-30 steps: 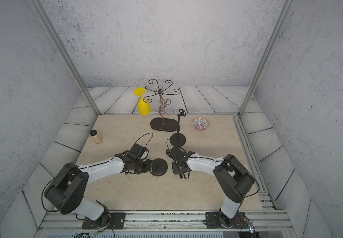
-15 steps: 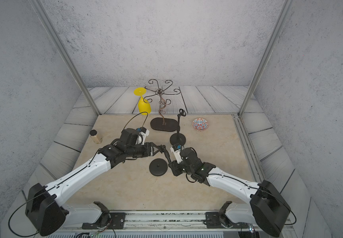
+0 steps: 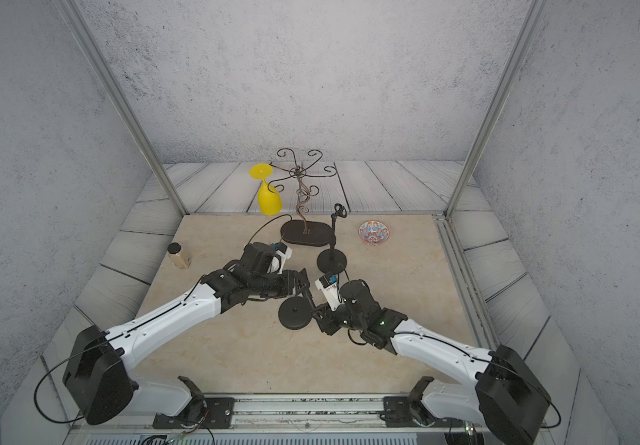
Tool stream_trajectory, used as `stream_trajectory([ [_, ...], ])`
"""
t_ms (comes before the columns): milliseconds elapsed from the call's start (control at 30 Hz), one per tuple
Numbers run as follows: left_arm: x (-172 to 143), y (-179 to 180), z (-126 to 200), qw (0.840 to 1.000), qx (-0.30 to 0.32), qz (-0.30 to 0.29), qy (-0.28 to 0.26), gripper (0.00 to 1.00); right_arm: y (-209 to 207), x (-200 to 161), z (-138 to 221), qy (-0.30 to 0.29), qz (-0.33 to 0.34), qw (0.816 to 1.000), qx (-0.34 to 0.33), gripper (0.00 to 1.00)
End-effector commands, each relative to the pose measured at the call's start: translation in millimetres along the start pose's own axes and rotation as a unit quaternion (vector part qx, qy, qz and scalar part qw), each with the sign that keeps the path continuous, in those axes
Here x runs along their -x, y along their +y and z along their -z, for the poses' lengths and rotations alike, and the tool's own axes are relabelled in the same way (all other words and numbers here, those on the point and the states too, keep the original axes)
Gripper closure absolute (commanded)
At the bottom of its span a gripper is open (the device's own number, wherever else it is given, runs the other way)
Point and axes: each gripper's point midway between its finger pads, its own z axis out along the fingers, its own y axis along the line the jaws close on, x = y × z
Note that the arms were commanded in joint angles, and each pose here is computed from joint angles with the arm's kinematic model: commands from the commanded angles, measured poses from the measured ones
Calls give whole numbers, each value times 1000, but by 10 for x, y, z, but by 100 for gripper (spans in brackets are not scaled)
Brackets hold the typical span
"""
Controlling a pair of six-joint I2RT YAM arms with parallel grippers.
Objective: Assemble a microphone stand
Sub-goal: Pick up the microphone stand pole from the center of the board.
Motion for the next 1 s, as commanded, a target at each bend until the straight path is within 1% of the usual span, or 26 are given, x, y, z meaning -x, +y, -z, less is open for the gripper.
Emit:
stream_trajectory([
  [0, 129, -139, 62, 1000, -16, -10, -19, 57, 88, 23, 81, -11, 24, 1000, 15, 99],
  [267, 104, -149, -2, 1000, -20, -12, -8, 67, 160, 18, 138, -17, 50, 998, 31, 99],
  [333, 103, -200, -4, 999, -26, -17, -9, 76, 171, 49, 154, -23, 62, 997, 31, 98],
  [400, 105, -281, 6, 999, -34, -32, -12, 83, 203, 113, 175, -32, 83, 995, 34, 98],
  [567, 199, -549, 162, 995, -40, -88, -33, 91, 237, 351, 211, -59, 134, 989, 23, 98],
  [667, 276, -742, 328, 988, -41, -138, -57, 92, 220, 531, 242, -85, 159, 984, 3, 98],
  [800, 287, -879, 510, 976, -34, -197, -86, 92, 46, 695, 215, -121, 173, 976, -51, 98],
  [900, 215, -878, 519, 968, -27, -227, -100, 92, -87, 681, 86, -142, 163, 974, -70, 98],
  [967, 134, -862, 476, 966, -27, -238, -98, 93, -136, 668, -16, -164, 156, 972, -68, 98],
])
